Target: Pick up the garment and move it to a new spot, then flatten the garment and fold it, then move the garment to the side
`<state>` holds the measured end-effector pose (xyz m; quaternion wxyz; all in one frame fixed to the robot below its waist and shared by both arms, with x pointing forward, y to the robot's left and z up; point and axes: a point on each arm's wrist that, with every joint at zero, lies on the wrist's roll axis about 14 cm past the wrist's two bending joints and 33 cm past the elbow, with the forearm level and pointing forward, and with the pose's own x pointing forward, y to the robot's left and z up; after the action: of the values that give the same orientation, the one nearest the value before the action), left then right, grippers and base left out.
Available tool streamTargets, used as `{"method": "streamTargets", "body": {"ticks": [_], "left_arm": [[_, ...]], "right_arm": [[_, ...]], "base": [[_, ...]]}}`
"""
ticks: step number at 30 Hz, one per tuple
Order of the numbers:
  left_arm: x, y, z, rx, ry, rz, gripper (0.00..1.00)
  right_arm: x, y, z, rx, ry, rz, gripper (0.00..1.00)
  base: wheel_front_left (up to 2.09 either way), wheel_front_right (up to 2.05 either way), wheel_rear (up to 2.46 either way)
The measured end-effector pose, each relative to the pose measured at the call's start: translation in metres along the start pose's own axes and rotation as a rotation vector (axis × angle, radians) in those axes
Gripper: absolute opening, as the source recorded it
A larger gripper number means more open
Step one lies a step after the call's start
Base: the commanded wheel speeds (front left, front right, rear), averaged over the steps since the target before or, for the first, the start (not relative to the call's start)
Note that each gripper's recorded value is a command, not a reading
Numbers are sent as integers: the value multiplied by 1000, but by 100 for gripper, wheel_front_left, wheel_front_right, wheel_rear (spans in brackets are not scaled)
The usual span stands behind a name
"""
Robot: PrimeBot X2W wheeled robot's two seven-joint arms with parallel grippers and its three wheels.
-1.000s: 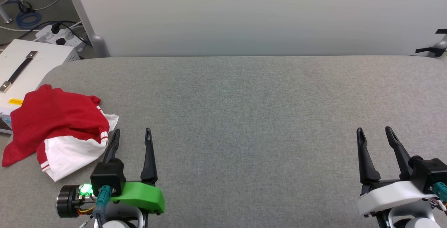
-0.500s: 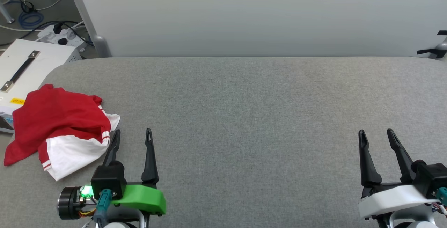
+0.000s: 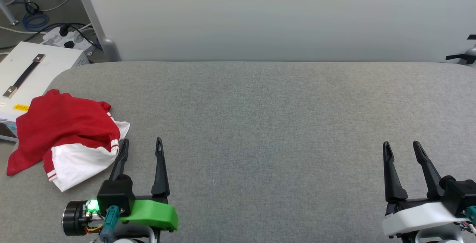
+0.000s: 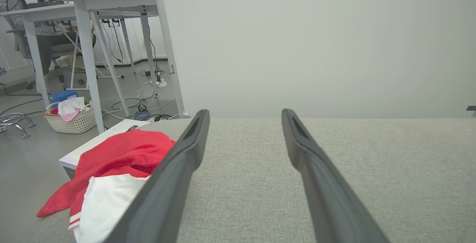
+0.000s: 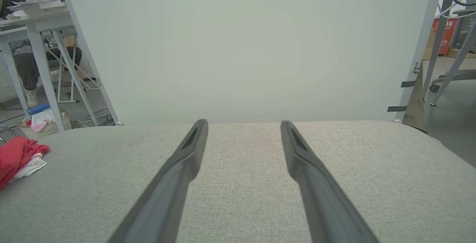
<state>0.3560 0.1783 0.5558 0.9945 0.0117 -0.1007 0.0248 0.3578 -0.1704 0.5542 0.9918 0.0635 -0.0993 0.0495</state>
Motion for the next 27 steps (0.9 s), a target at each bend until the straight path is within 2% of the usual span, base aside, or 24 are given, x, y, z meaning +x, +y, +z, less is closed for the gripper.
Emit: {"method": "streamTargets", "body": {"ticks": [27], "left_arm": [[-11, 0, -2, -7, -19, 11, 100]], "right_arm": [[-5, 6, 3, 9, -36, 15, 100]], "base": [[0, 0, 0]]}}
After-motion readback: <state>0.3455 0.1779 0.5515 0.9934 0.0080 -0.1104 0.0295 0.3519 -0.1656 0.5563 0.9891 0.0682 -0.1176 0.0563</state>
